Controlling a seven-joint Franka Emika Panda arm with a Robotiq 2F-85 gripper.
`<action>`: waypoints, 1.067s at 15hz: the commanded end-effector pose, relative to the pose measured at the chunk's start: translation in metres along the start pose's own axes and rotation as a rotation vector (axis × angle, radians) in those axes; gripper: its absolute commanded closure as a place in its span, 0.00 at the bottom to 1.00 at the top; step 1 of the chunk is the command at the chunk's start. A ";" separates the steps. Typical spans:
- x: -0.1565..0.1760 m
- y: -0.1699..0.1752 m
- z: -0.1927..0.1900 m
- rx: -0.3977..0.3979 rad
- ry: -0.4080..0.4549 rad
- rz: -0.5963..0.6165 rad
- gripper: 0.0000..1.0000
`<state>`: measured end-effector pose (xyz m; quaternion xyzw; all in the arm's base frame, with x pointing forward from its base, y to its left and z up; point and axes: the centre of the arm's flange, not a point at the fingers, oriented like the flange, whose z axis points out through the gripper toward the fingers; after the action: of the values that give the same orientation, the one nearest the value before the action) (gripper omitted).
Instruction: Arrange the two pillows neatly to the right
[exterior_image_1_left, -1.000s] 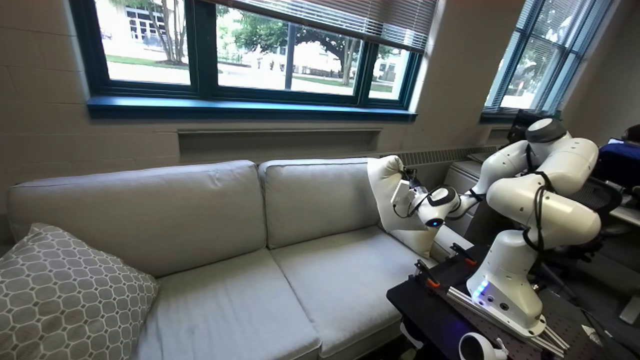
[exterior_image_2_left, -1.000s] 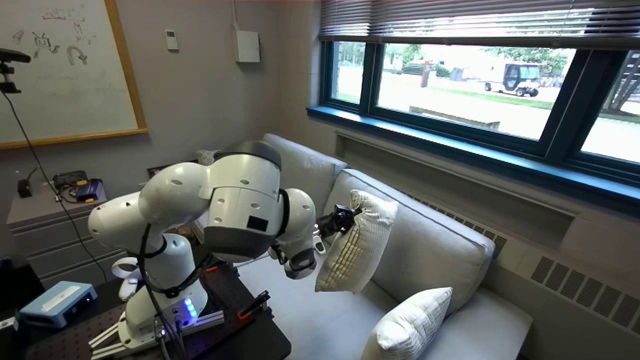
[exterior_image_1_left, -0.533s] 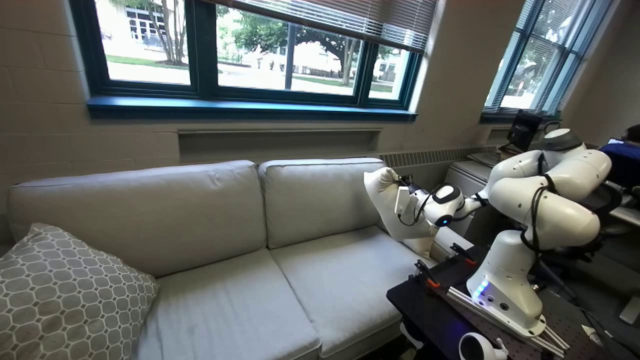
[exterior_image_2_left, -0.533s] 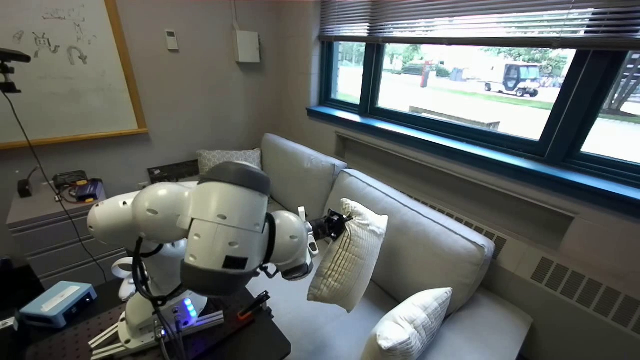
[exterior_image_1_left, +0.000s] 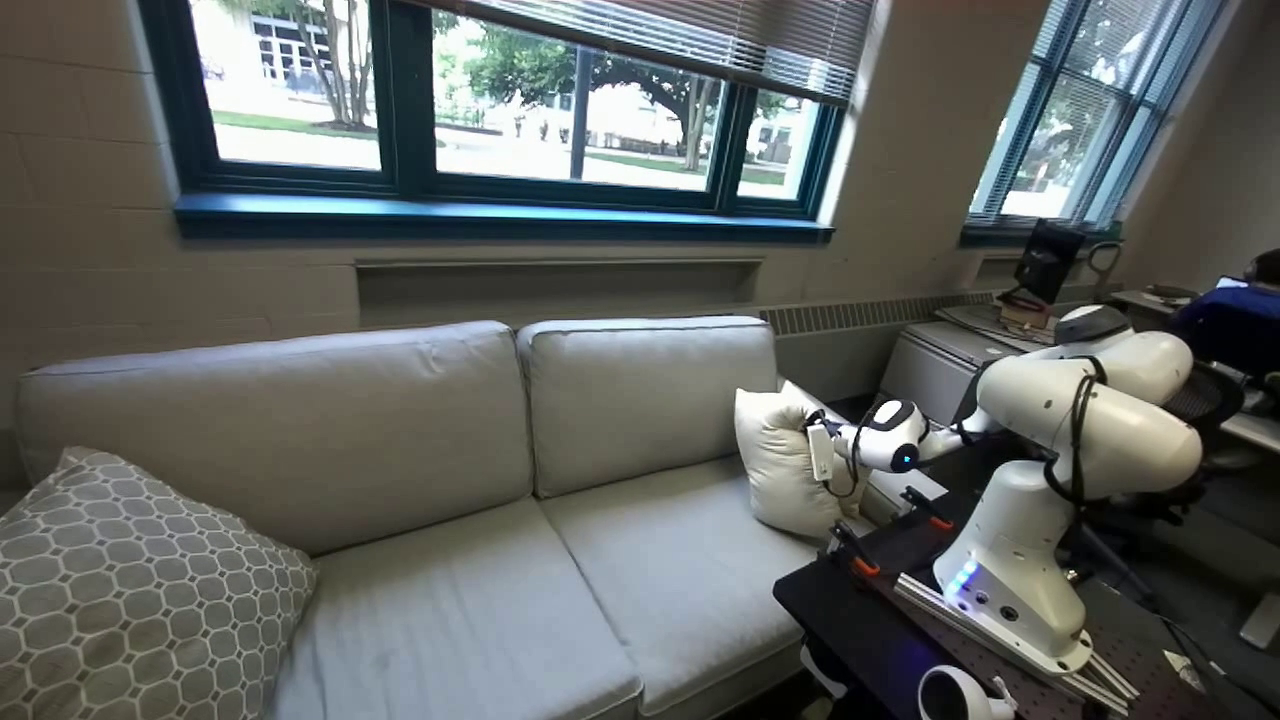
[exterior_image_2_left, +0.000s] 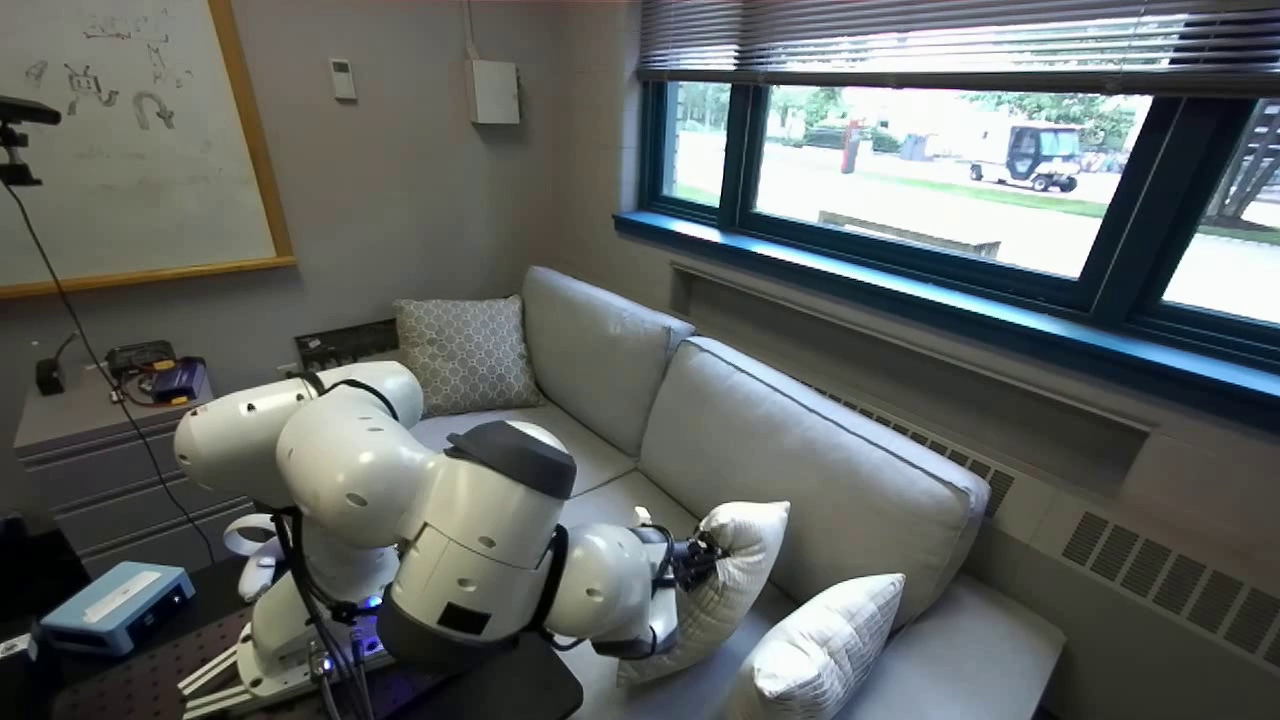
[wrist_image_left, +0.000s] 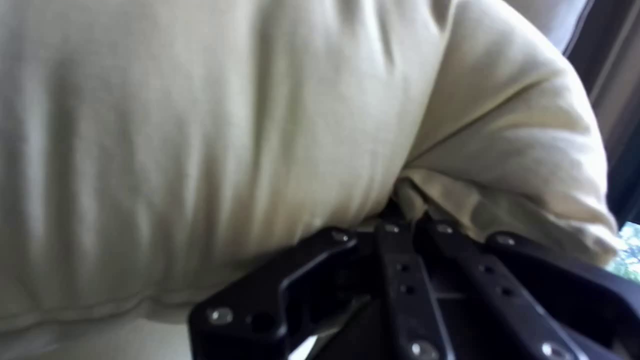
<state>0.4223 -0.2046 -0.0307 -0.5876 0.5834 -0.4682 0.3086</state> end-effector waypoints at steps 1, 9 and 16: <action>-0.002 -0.036 0.061 -0.182 -0.001 -0.032 0.96; 0.064 -0.011 0.096 -0.273 -0.018 -0.133 0.96; 0.032 -0.072 0.169 -0.293 -0.154 -0.172 0.97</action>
<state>0.5439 -0.3019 -0.0358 -0.6911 0.5691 -0.3835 0.2269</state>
